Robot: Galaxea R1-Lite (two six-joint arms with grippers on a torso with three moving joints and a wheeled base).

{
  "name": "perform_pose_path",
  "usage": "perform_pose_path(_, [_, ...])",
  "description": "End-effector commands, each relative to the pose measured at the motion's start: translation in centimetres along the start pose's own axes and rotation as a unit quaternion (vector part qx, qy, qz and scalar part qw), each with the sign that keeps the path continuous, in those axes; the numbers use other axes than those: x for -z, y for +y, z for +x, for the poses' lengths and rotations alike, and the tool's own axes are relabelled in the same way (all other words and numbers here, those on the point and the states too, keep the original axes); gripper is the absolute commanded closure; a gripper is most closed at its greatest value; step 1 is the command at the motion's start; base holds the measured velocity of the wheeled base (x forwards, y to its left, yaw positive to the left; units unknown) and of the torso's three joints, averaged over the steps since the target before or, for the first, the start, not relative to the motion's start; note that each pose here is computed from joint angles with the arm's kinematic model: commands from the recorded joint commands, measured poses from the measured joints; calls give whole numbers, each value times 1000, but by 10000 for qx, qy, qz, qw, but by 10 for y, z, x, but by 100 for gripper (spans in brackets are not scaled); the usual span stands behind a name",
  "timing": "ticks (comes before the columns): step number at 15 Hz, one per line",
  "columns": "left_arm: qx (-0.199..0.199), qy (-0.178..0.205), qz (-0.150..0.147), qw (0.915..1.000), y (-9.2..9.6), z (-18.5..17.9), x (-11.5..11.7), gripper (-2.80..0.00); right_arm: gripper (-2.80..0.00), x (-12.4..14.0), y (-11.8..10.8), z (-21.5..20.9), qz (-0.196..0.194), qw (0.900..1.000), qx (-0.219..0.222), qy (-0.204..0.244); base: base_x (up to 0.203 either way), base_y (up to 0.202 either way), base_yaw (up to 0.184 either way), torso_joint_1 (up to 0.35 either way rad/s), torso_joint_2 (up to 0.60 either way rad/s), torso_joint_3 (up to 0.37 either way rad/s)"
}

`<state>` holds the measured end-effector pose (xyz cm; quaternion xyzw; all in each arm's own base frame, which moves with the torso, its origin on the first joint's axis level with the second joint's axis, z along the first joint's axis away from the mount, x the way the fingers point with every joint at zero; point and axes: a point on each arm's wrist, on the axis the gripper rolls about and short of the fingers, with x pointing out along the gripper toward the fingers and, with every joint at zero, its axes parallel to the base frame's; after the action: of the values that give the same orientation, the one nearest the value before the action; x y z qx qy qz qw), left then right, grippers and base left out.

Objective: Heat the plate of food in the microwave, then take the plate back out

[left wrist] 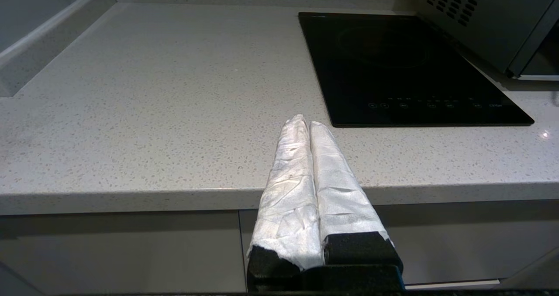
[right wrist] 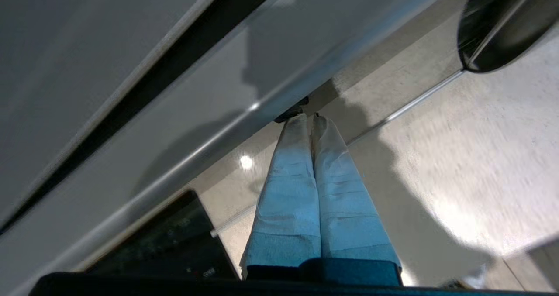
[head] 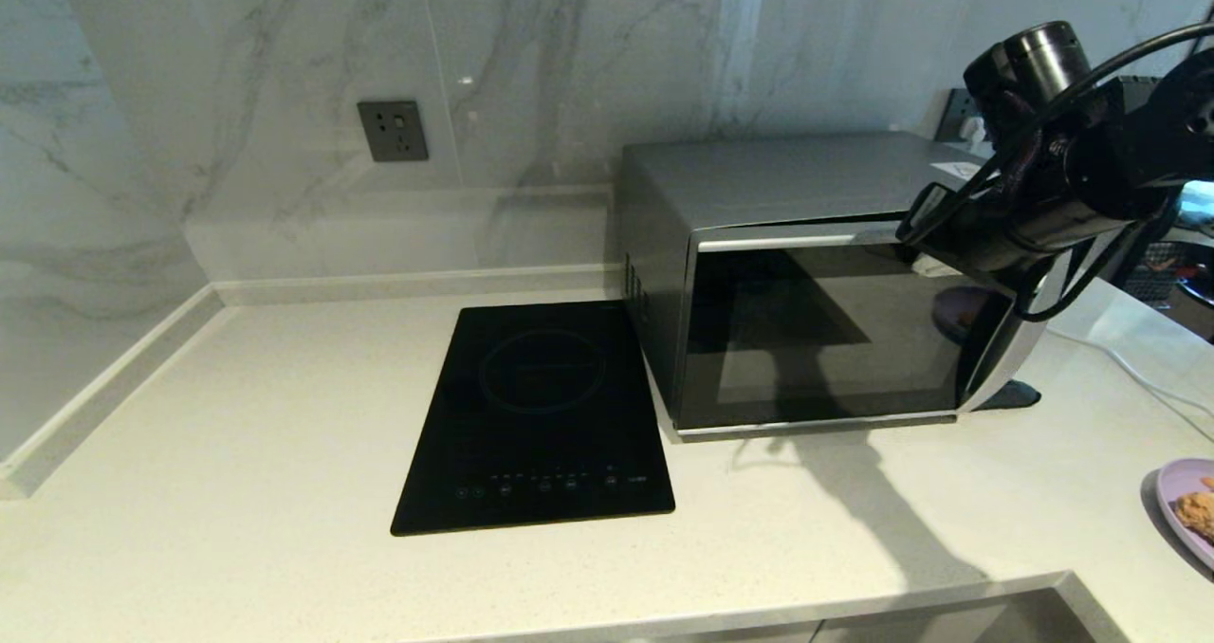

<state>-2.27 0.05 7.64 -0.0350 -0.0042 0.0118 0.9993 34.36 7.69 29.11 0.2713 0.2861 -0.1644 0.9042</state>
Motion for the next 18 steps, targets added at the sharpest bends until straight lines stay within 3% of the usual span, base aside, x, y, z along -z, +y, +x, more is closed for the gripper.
perform_pose_path(1, [-4, 0, -3, 10000, 0, 0, 0, 0, 0, -10, -8, 11, 102, 9999, -15, -28, 0, 0, 0, 0, 0, 0])
perform_pose_path(5, [-4, 0, -3, 10000, 0, 0, 0, 0, 0, -28, -17, 16, 227, 9990, -362, -145, 0, 0, 0, 0, 0, 0])
perform_pose_path(13, [-4, 0, -3, 10000, 0, 0, 0, 0, 0, -30, -21, 10, 258, 9987, -432, -91, 0, 0, 0, 0, 0, 0])
perform_pose_path(18, [-4, 0, -3, 10000, 0, 0, 0, 0, 0, -28, -46, -22, 206, 9993, -296, -116, 0, 0, 0, 0, 0, 0])
